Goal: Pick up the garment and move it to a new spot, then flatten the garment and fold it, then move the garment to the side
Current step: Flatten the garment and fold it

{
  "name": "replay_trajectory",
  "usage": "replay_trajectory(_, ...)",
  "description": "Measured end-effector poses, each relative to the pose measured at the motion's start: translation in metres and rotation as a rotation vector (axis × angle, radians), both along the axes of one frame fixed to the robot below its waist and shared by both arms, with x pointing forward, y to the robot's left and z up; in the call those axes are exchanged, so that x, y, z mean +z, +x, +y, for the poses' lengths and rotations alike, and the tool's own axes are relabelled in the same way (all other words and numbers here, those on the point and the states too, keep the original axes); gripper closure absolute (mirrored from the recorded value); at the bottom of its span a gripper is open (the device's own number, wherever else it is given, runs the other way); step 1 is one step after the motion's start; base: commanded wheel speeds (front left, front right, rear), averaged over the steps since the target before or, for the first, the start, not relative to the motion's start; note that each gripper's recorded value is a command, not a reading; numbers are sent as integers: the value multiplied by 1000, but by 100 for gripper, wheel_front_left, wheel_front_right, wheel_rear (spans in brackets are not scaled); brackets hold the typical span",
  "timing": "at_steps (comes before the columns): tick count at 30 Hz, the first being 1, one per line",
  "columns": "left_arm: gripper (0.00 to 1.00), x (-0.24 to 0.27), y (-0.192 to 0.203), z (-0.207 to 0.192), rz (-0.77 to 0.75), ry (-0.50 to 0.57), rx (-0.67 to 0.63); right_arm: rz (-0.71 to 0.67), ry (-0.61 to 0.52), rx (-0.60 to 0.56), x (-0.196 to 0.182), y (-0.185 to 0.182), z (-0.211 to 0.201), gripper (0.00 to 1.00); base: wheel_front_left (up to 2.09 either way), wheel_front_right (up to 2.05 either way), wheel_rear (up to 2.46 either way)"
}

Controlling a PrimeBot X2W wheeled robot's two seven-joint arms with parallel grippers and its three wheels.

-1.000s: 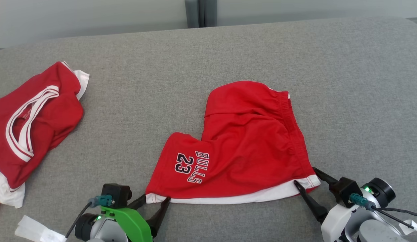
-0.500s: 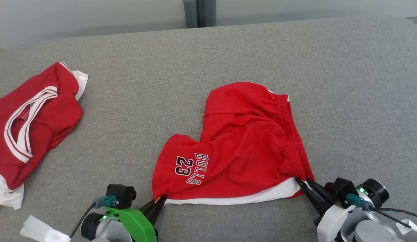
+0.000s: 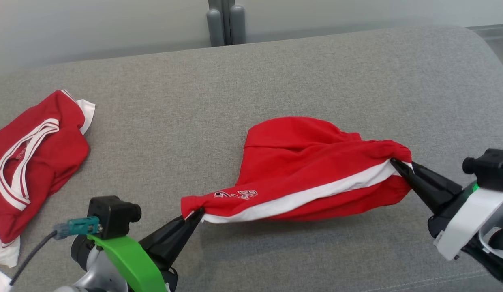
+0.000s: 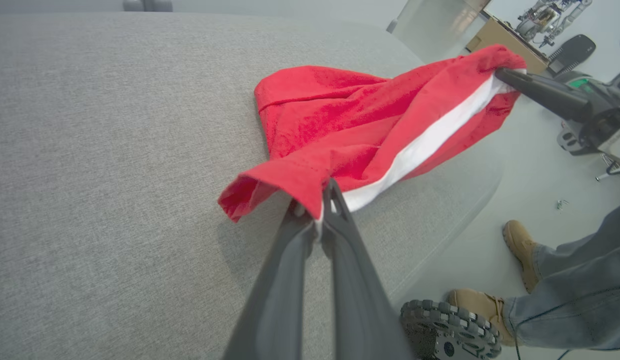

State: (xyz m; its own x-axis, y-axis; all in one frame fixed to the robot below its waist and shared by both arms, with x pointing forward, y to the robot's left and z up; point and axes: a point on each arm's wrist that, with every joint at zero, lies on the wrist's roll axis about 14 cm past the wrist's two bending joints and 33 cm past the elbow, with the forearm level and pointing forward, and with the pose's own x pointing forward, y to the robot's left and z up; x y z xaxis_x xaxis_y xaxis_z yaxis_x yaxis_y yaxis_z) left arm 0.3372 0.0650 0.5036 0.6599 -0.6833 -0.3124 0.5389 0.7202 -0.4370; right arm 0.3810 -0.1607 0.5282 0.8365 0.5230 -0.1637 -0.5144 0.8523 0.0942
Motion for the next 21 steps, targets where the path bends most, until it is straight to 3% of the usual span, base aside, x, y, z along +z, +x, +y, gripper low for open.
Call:
replay_trajectory(5, 100, 58, -1, -10, -56, -45, -83, 23, 38, 67, 46, -3, 3, 100, 0, 0, 0)
replay_trajectory(12, 100, 108, 34, -9, -138, -30, -129, 49, 28, 115, 85, 17, -1, 100, 0, 0, 0)
replay_trajectory(16, 100, 130, 73, 0, -175, 3, -113, 53, 15, 112, 105, 45, -10, 100, 0, 0, 0)
replay_trajectory(21, 100, 147, 140, 13, -199, 21, -41, -38, 30, 79, 138, 102, -14, 100, 0, 0, 0)
